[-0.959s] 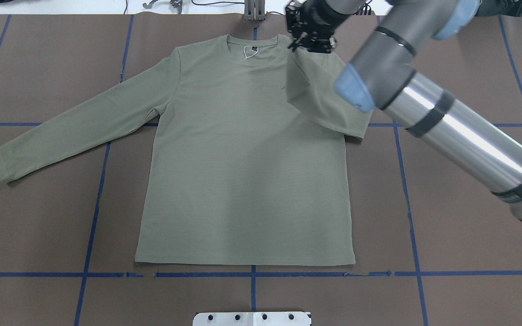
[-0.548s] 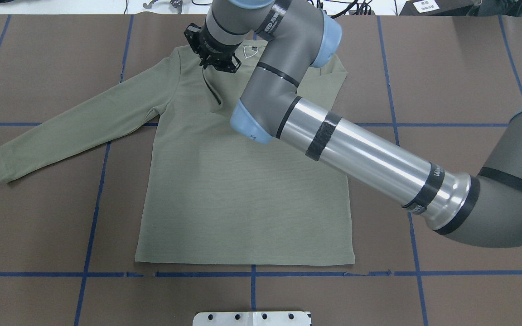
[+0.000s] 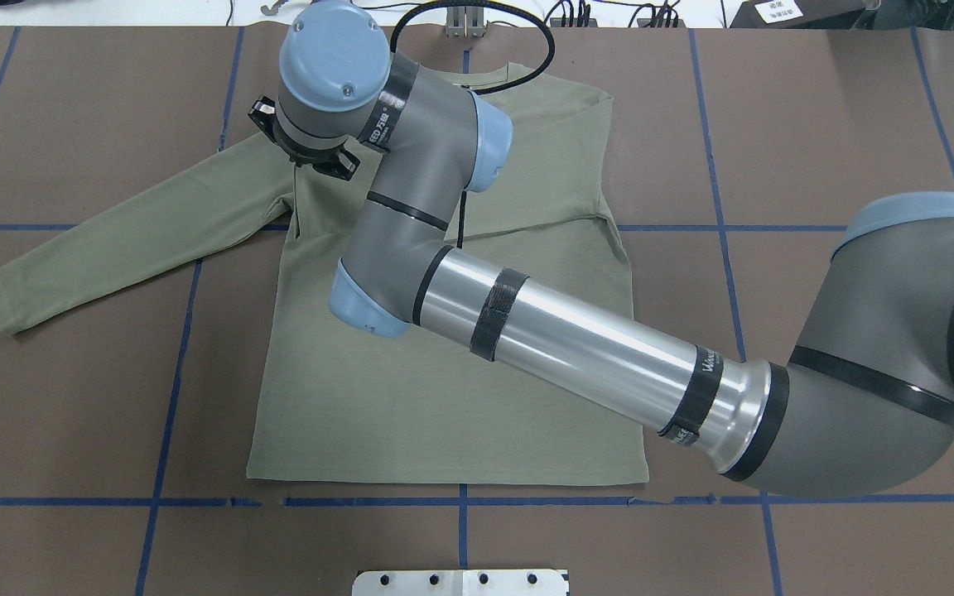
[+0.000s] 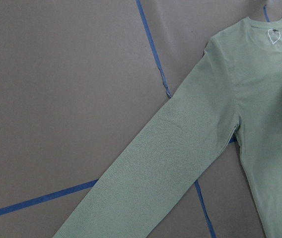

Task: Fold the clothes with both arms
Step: 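Lift the sleeve with the right gripper and fold it across the shirt toward the collar, then release the sleeve and withdraw the right gripper away from the shirt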

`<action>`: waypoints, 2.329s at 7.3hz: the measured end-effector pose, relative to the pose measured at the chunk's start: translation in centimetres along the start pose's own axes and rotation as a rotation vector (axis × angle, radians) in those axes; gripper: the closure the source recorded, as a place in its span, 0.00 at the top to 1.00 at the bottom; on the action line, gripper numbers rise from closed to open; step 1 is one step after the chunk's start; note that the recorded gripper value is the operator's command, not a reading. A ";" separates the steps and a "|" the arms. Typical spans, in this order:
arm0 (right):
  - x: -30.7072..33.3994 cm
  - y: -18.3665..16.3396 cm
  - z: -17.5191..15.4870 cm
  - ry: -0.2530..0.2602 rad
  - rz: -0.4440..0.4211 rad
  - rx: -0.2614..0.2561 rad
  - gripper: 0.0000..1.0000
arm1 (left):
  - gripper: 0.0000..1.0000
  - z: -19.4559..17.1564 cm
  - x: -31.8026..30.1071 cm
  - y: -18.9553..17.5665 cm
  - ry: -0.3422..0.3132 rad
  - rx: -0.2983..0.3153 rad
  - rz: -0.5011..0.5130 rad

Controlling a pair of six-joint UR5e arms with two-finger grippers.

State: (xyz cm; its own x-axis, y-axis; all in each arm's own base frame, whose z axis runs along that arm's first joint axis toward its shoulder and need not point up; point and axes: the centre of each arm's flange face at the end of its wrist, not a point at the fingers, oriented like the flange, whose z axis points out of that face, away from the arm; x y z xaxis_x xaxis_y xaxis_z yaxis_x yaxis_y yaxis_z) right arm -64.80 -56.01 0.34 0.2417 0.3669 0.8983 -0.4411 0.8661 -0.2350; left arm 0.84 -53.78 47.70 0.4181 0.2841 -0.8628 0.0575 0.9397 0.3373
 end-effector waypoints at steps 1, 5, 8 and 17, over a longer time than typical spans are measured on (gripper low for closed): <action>0.2 0.2 0.6 -0.005 -0.003 0.017 0.32 | 1.00 -0.1 0.2 -0.1 0.000 0.003 0.004; -1.9 1.3 1.2 -0.028 -0.015 0.098 0.95 | 1.00 -0.1 0.8 -1.4 -0.002 0.011 0.020; -3.4 -0.6 -2.3 -0.094 -0.004 0.125 0.99 | 1.00 3.4 -2.8 -2.2 -0.027 -0.032 -0.032; 12.9 -14.5 -12.7 -0.150 0.012 0.077 0.99 | 0.96 19.4 -12.0 5.3 -0.162 -0.256 -0.195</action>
State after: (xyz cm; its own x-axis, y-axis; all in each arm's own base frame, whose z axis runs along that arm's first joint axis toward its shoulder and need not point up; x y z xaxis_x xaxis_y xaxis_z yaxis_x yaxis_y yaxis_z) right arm -44.35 -59.52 10.64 0.1067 0.3176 0.9422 -0.5096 0.8312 -0.2224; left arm 13.68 -55.90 67.16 0.5612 0.0805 -0.8237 -0.0699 0.9963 0.0498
